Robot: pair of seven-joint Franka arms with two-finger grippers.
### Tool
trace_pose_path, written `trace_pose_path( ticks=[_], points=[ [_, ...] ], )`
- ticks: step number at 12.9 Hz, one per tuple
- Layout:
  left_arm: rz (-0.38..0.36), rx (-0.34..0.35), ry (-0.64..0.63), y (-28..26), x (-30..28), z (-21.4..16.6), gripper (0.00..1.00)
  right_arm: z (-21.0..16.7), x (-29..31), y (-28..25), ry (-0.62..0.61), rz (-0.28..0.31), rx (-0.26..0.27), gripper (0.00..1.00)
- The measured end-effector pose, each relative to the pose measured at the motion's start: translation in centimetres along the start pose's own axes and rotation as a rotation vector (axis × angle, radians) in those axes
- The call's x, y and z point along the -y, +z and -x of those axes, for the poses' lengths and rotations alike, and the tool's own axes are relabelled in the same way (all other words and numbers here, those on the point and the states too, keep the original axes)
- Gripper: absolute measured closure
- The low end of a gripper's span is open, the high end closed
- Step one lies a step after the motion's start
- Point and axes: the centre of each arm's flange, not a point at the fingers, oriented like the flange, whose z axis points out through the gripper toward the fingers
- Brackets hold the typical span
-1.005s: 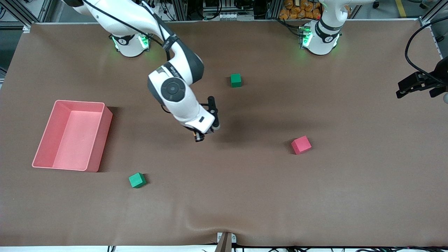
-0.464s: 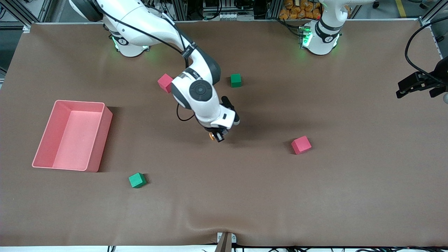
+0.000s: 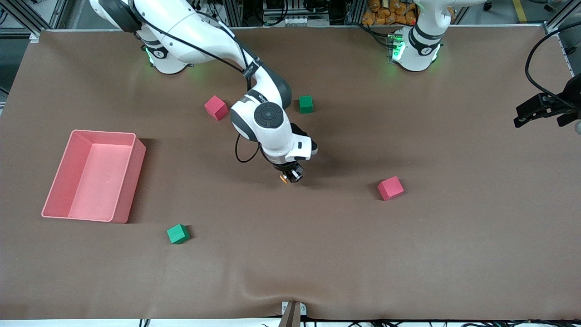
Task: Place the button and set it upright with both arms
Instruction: 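Lift the switch out of the tray with the right gripper toward mid-table, then lower the switch onto the table with the right gripper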
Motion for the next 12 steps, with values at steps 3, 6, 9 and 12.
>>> trace_pose_path(
  ticks=[3,6,9,12],
  points=[
    [0.000,0.000,0.002,0.0,-0.1,0.0,0.00,0.5,0.2,1.4,0.038,-0.008,0.001,0.67],
    [0.000,0.001,0.003,0.1,-0.2,0.0,0.00,0.7,0.2,1.8,0.243,-0.001,0.001,0.67],
    [0.000,0.007,0.004,0.4,-0.2,-0.2,0.00,0.6,0.4,2.1,0.460,-0.020,0.006,0.67],
    [0.000,0.013,0.005,0.7,-0.3,-0.3,0.00,0.6,0.8,2.5,0.605,-0.048,0.020,0.67]
  ],
)
